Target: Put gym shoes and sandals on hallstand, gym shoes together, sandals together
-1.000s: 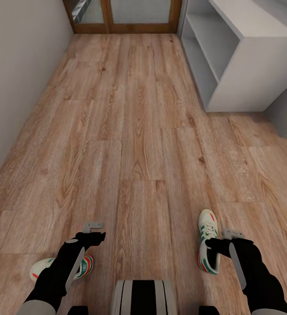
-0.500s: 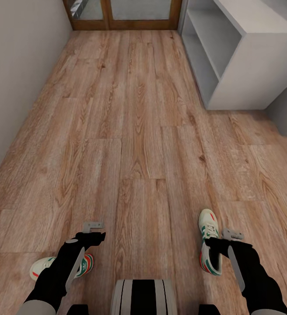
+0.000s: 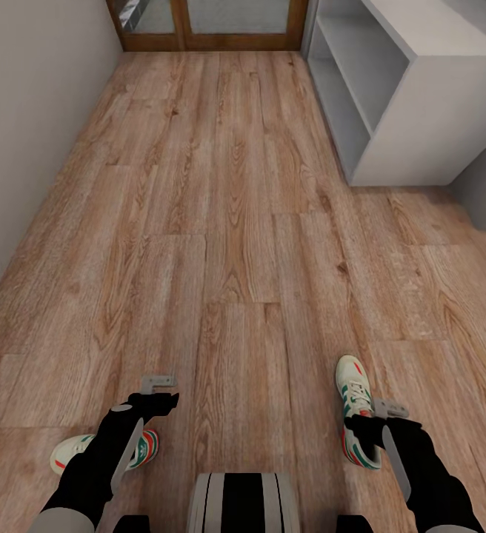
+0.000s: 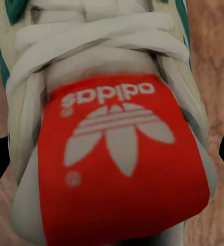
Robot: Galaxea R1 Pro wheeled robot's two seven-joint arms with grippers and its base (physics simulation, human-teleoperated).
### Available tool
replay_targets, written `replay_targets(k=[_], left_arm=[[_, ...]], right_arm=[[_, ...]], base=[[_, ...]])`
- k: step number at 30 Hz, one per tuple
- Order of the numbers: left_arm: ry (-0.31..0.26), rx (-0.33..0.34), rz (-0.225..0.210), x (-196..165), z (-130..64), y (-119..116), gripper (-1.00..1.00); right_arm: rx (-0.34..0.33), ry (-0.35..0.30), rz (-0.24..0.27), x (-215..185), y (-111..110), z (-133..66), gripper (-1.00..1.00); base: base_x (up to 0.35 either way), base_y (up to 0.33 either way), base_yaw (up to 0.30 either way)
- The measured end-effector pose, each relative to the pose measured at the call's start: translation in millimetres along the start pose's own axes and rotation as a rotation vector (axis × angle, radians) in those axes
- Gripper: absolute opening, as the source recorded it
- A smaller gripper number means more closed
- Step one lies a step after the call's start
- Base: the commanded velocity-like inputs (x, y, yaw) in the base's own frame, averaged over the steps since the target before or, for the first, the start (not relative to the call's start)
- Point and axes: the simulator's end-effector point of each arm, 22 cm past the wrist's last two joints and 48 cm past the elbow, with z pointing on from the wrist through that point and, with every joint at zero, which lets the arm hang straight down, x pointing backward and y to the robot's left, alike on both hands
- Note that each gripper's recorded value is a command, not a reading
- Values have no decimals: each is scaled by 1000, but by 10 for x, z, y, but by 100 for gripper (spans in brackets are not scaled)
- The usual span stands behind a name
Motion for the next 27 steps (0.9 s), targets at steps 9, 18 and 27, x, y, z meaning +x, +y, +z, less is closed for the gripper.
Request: replay_targets(k=[9, 18, 27], left_arm=[[0, -1, 1, 1, 0, 3, 100], [1, -1, 1, 3, 0, 2, 100], [1, -1, 1, 3, 0, 4, 100]], right_arm=[[0, 3, 0, 15, 1, 6, 100], [0, 3, 0, 15, 0, 7, 100], [0, 4, 0, 20, 1, 9, 100]], base=[[0, 0, 0], [0, 0, 0], [0, 0, 0]])
